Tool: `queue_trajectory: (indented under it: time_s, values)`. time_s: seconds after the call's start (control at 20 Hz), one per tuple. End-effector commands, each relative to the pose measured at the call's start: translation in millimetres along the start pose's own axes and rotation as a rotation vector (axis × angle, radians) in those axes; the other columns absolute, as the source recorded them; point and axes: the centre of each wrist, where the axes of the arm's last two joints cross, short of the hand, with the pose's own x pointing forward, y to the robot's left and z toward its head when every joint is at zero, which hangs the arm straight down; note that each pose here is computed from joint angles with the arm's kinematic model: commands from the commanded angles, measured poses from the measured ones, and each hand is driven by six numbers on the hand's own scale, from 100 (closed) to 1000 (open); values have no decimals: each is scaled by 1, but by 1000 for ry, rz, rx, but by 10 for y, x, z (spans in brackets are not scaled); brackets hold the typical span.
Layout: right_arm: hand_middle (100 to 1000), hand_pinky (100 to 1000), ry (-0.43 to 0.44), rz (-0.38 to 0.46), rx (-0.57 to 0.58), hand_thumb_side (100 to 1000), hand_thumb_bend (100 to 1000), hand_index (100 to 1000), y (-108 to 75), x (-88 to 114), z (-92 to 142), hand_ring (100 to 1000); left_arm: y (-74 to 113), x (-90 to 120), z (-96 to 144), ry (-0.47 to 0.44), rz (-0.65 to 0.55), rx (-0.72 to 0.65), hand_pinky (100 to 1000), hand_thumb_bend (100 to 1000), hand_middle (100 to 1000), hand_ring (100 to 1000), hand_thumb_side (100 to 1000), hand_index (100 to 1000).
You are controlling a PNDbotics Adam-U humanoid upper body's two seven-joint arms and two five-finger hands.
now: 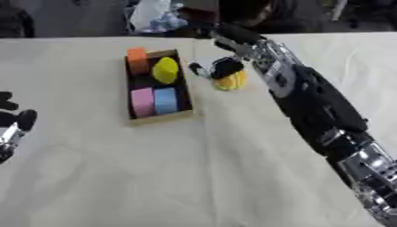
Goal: Pick up objects on the table and place them in the box.
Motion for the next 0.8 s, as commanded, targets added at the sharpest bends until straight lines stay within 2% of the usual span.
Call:
queue_trajectory:
  time_s: [0.05,0.2,0.35,0.65,0.8]
  values:
    - [934,851,115,-1,-23,413,233,983,-100,-203,89,889,49,35,-9,-14,-10,12,636,565,582,561,411,740]
    - [925,850,203,-11,-3,410,232,981,32,-331,135,888,48,32,-8,-13,-9,13,636,564,582,561,411,740]
    - [917,850,256,-1,32,401,239,979,155,-419,175,887,38,29,-9,-12,-6,8,636,564,582,561,412,740]
    - [877,848,290,55,118,362,232,952,258,-480,205,882,43,27,-8,-12,-8,11,636,565,582,561,412,740]
    - [777,831,289,86,148,286,217,872,256,-484,205,845,42,24,-6,-10,-9,11,636,564,581,561,412,740]
